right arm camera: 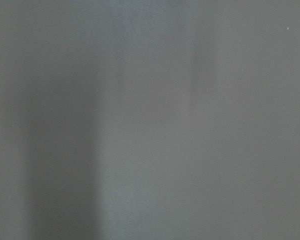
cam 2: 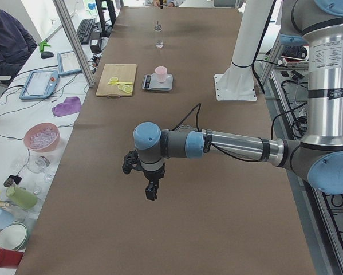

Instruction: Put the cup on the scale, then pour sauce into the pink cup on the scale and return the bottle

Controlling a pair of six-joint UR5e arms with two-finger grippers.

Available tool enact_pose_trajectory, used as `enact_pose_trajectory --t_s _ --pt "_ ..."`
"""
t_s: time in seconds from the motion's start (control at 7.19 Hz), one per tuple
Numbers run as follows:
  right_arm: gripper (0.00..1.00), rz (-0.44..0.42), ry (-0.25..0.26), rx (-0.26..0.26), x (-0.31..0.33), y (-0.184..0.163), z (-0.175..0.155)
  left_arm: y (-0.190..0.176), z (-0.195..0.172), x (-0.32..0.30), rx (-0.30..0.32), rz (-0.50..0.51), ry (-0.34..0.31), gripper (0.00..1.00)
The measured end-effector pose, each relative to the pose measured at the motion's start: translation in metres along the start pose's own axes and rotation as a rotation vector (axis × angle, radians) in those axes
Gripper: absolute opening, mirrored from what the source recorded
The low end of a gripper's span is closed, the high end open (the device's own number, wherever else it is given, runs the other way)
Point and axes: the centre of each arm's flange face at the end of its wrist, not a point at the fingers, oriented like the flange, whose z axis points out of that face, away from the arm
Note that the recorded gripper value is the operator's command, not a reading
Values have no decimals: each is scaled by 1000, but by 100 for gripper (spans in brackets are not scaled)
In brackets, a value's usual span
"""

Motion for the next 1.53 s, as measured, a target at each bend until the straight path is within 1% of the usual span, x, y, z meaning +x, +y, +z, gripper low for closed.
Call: enact_pose_trajectory --t_s 0.28,0.56,0.84,1.11,1.53 --pt "100 15 14 -18 8 8 7 -7 -4 3 -12 -10 2 99" --pt "100 29 12 -28 13 16 12 -20 -14 9 -17 -13 2 99" --pt "100 36 9 -30 14 19 13 -24 -17 10 -25 -17 5 99" --pt "100 25 18 -23 13 23 10 -23 -16 10 -29 -17 7 99" --pt "100 20 19 -19 13 34 8 -21 -15 9 -28 -13 8 99"
